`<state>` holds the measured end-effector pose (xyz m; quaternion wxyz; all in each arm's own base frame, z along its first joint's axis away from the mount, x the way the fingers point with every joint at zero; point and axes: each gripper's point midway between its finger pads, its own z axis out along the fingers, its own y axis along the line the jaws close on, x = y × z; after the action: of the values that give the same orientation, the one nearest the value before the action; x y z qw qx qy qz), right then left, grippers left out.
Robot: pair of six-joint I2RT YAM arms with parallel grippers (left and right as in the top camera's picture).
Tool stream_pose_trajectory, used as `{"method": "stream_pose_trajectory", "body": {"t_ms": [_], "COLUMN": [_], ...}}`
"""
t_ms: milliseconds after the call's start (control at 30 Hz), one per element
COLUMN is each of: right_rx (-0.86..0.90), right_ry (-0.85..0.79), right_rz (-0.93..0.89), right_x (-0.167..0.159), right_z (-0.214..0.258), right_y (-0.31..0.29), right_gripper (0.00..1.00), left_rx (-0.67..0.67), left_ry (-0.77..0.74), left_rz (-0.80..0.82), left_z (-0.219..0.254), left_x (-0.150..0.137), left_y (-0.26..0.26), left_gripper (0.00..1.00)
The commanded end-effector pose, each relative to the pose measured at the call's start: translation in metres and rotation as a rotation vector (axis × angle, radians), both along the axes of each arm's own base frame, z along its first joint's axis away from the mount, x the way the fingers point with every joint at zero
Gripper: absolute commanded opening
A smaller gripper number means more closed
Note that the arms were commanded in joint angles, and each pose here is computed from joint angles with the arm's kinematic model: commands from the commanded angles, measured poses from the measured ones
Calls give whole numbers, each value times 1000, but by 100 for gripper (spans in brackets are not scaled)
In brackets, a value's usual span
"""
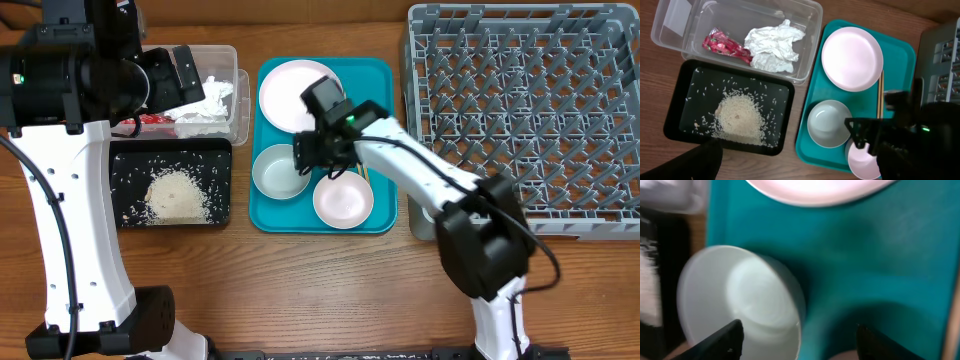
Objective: Sort waste into correct bins and load items into the dishwasher
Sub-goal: 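Reach the right gripper to the emptied grey bowl on the teal tray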
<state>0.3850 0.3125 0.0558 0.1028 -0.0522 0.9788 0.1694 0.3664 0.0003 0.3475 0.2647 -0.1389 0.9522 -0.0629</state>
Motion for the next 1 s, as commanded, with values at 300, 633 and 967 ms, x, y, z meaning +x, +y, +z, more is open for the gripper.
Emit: {"method": "stream_pose_trajectory", "body": {"t_ms": [300,633,967], "right_rx": [8,5,-5], "right_ry": [-34,-35,-261], "right_rz": [-34,-25,-166], "right_x": [15,14,59], "right_z": [-8,-5,145], "right_y": [6,4,-69], "right_gripper": [22,4,4], "left_rx": [21,21,21], "left_ry": [-1,-1,-1], "left_rz": [-7,-7,-7], "left_z": [0,0,0], "left_x": [1,1,1], "left_y": [3,3,3], "left_gripper": [100,100,100]}}
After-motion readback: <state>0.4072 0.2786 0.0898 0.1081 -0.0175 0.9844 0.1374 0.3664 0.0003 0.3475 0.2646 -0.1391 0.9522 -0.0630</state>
